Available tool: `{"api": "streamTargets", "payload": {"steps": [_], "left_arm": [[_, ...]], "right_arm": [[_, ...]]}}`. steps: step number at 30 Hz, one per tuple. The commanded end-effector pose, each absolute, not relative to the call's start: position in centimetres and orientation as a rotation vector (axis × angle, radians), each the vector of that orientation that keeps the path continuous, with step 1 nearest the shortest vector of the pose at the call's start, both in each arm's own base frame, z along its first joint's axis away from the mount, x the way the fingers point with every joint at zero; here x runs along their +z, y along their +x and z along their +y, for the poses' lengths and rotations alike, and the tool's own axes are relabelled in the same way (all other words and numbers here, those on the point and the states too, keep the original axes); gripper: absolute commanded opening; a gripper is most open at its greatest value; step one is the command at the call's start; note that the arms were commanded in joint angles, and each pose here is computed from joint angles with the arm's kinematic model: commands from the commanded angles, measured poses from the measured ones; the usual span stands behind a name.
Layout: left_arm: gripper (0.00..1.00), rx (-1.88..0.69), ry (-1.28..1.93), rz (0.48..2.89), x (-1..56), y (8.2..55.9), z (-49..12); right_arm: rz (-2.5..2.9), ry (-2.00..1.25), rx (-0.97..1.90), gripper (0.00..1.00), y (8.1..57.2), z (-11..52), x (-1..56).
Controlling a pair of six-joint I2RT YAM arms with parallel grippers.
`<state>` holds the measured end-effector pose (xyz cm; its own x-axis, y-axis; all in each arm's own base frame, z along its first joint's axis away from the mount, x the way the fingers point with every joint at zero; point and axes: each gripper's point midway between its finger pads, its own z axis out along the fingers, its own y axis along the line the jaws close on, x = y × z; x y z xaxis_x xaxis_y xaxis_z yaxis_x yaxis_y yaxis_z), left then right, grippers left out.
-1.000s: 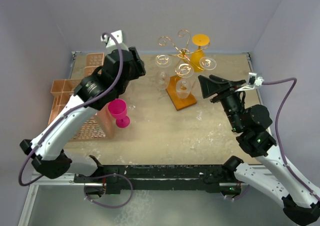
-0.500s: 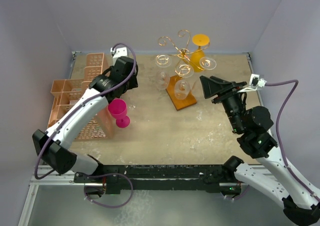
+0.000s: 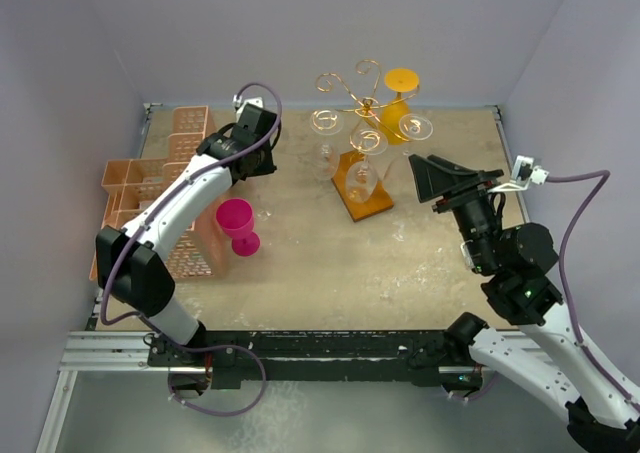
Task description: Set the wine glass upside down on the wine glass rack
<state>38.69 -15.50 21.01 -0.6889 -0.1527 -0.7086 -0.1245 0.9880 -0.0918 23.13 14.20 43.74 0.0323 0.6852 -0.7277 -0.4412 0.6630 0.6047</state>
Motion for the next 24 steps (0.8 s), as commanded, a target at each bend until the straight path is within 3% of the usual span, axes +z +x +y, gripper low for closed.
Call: {"api": "streamTargets", "payload": {"steps": [1, 10, 15, 24], "left_arm": [[0.22, -0.060, -0.185, 2.310, 22.4, 39.5, -15.4], [0.00, -0.113, -0.181, 2.300, 23.0, 38.9, -15.8], [0.00, -0.214, -0.191, 2.245, 26.1, 37.8, -16.2], [0.00, -0.418, -0.319, 1.971, 36.7, 33.9, -14.4]], "right_arm": [[1.233, 0.263, 0.919, 0.64, 23.0, 14.2, 44.6], [1.228, 0.240, 0.950, 0.63, 23.4, 15.3, 45.5], [1.181, 0.218, 1.014, 0.63, 22.6, 15.7, 47.7], [1.105, 0.130, 1.177, 0.63, 21.0, 17.8, 49.8]]}}
